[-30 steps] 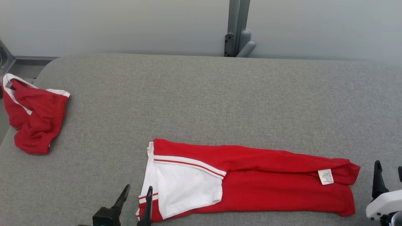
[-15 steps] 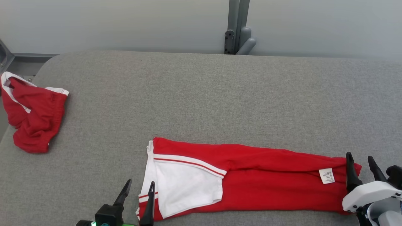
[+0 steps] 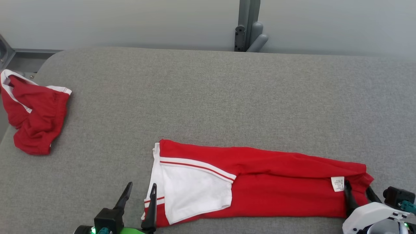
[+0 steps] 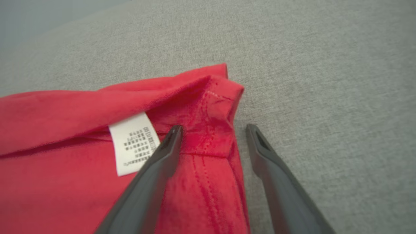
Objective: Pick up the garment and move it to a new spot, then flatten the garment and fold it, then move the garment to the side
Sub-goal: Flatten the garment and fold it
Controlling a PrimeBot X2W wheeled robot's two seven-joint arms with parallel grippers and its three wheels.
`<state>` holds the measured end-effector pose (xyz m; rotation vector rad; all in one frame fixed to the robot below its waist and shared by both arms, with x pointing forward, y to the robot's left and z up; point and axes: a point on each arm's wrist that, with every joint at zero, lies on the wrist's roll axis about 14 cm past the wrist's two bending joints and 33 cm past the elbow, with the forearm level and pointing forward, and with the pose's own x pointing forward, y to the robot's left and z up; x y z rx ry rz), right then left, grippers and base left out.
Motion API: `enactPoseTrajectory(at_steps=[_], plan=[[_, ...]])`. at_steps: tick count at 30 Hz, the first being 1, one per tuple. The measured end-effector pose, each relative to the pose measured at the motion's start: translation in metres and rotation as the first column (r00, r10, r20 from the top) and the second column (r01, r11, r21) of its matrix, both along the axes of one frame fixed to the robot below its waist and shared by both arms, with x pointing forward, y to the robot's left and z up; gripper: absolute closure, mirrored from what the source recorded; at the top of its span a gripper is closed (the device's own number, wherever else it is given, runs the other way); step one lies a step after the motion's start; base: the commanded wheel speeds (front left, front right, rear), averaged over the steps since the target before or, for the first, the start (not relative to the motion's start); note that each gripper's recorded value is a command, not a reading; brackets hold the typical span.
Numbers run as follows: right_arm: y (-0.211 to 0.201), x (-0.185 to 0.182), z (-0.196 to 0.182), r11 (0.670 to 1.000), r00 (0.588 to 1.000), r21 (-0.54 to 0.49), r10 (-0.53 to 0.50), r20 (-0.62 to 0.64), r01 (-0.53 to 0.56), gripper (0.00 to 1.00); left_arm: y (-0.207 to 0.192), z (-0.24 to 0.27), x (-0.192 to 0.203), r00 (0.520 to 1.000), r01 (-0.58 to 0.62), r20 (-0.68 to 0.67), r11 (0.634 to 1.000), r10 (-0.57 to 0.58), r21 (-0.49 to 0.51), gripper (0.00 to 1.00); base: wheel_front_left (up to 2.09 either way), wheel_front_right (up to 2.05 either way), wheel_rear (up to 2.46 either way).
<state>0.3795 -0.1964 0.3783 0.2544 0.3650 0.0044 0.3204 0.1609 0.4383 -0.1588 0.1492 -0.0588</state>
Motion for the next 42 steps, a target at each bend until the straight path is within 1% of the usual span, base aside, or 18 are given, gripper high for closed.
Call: enactPoseTrajectory(at_steps=[2, 3, 4, 5, 11, 14, 18, 21, 23, 25, 27, 29, 32, 34, 39, 42], plan=[[0.005, 0.002, -0.004, 1.000, 1.000, 0.007, 0.014, -0.014, -0.014, 0.00, 0.003, 0.001, 0.002, 1.000, -0.008, 0.003, 1.000, 0.008, 0.004, 0.00, 0.00, 0.00, 0.00], [0.006, 0.004, -0.004, 1.000, 1.000, 0.012, 0.016, -0.014, -0.016, 0.26, 0.004, 0.001, 0.003, 1.000, -0.009, 0.003, 1.000, 0.009, 0.005, 0.00, 0.00, 0.00, 0.00], [0.007, 0.006, -0.004, 1.000, 1.000, 0.017, 0.016, -0.015, -0.015, 0.70, 0.004, 0.001, 0.004, 1.000, -0.011, 0.002, 1.000, 0.011, 0.006, 0.00, 0.00, 0.00, 0.00], [0.007, 0.007, -0.005, 1.000, 1.000, 0.023, 0.014, -0.018, -0.014, 1.00, 0.005, 0.000, 0.004, 1.000, -0.013, 0.001, 1.000, 0.013, 0.006, 0.00, 0.00, 0.00, 0.00], [0.006, 0.012, -0.003, 0.999, 1.000, 0.041, 0.003, -0.012, -0.002, 1.00, 0.003, -0.003, 0.004, 1.000, -0.006, -0.010, 1.000, 0.006, 0.002, 0.00, 0.00, 0.00, 0.00], [-0.012, 0.017, 0.004, 0.999, 0.999, 0.032, -0.042, 0.009, 0.042, 1.00, 0.001, -0.006, 0.004, 1.000, 0.001, -0.022, 1.000, -0.001, -0.005, 0.00, 0.00, 0.00, 0.00], [-0.051, 0.022, 0.017, 0.990, 0.989, 0.003, -0.141, 0.054, 0.141, 1.00, -0.004, -0.009, 0.004, 0.999, 0.016, -0.030, 1.000, -0.017, -0.011, 0.00, 0.00, 0.00, 0.00], [-0.058, 0.027, 0.028, 0.987, 0.983, -0.005, -0.159, 0.090, 0.160, 1.00, -0.007, -0.010, 0.005, 0.999, 0.025, -0.032, 1.000, -0.026, -0.017, 0.00, 0.00, 0.00, 0.00], [-0.048, 0.031, 0.035, 0.991, 0.984, -0.002, -0.131, 0.118, 0.132, 1.00, -0.010, -0.010, 0.006, 0.999, 0.033, -0.033, 0.999, -0.034, -0.022, 0.00, 0.00, 0.00, 0.00], [-0.032, 0.036, 0.044, 0.997, 0.986, 0.002, -0.081, 0.149, 0.081, 1.00, -0.013, -0.010, 0.006, 0.999, 0.040, -0.035, 0.999, -0.041, -0.027, 0.00, 0.00, 0.00, 0.00], [-0.006, 0.038, 0.050, 1.000, 0.986, 0.016, -0.007, 0.168, 0.004, 1.00, -0.016, -0.010, 0.007, 0.998, 0.048, -0.035, 0.998, -0.049, -0.034, 0.00, 0.00, 0.00, 0.00], [0.024, 0.031, 0.046, 0.995, 0.985, 0.046, 0.079, 0.153, -0.087, 1.00, -0.019, -0.010, 0.007, 0.998, 0.059, -0.035, 0.998, -0.060, -0.037, 0.00, 0.00, 0.00, 0.00], [0.065, 0.023, 0.050, 0.971, 0.975, 0.142, 0.174, 0.135, -0.193, 1.00, -0.025, -0.010, 0.007, 0.997, 0.072, -0.034, 0.996, -0.073, -0.046, 0.00, 0.00, 0.00, 0.00], [0.091, 0.020, 0.057, 0.945, 0.961, 0.199, 0.236, 0.142, -0.261, 1.00, -0.026, -0.010, 0.006, 0.997, 0.073, -0.035, 0.996, -0.075, -0.052, 0.00, 0.00, 0.00, 0.00], [0.155, 0.012, 0.073, 0.860, 0.909, 0.295, 0.385, 0.159, -0.416, 1.00, -0.028, -0.006, 0.007, 0.997, 0.075, -0.024, 0.995, -0.077, -0.060, 0.00, 0.00, 0.00, 0.00], [0.191, 0.008, 0.080, 0.807, 0.870, 0.324, 0.463, 0.170, -0.493, 1.00, -0.025, -0.007, 0.003, 0.998, 0.061, -0.027, 0.996, -0.063, -0.064, 0.00, 0.00, 0.00, 0.00]])
